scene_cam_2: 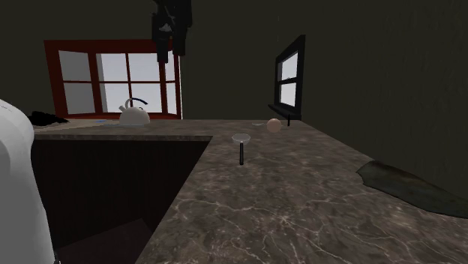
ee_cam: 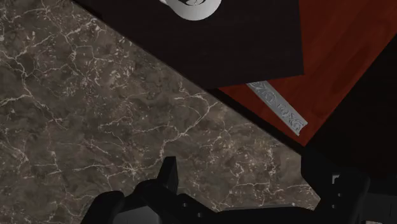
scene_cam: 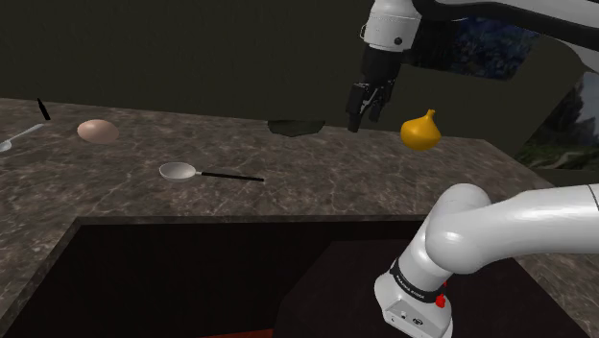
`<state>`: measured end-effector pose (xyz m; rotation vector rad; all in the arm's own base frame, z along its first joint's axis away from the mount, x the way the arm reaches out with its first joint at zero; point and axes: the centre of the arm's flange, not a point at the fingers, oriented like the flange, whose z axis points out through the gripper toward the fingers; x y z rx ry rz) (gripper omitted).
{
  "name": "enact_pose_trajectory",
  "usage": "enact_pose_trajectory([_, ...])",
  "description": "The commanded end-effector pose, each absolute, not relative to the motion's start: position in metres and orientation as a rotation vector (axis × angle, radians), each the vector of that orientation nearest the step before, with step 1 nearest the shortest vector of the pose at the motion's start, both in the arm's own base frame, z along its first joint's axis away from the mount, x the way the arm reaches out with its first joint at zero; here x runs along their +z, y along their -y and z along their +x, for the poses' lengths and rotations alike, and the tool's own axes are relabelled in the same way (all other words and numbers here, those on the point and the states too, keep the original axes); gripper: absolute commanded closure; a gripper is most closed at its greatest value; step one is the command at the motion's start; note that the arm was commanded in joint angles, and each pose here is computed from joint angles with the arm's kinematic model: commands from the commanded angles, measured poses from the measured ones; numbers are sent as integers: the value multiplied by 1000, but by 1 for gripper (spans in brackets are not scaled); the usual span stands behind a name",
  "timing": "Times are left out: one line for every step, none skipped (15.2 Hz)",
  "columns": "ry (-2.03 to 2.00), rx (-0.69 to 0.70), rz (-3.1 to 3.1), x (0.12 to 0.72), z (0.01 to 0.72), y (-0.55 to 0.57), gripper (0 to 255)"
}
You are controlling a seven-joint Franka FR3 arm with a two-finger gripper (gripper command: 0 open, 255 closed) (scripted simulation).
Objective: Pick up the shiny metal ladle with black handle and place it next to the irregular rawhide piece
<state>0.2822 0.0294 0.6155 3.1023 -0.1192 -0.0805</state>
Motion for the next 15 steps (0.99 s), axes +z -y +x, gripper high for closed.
enact_pose_trajectory([119, -81, 3102, 616, 282, -29, 0])
enact_pose_trajectory([79, -81, 3101, 609, 294, -30, 0])
enact_pose_trajectory([39, -82, 3098, 602, 305, -32, 0])
enact_pose_trajectory([-1, -83, 3096, 595, 316, -33, 0])
enact_pose_trajectory([-41, -83, 3092, 589, 328, -35, 0])
enact_pose_trajectory([-81, -84, 3089, 582, 339, -37, 0])
enact_pose_trajectory([-121, -84, 3084, 575, 350, -39, 0])
enact_pose_trajectory([-160, -85, 3080, 568, 361, -42, 0])
enact_pose_trajectory([-200, -86, 3074, 561, 372, -45, 0])
enact_pose_trajectory([-239, -86, 3068, 555, 383, -48, 0])
enact_pose_trajectory([-279, -87, 3062, 548, 394, -51, 0])
enact_pose_trajectory([-318, -87, 3055, 541, 404, -55, 0])
enact_pose_trajectory([-357, -88, 3048, 534, 415, -59, 0])
enact_pose_trajectory([-396, -88, 3040, 527, 426, -63, 0])
enact_pose_trajectory([-435, -89, 3032, 520, 436, -67, 0])
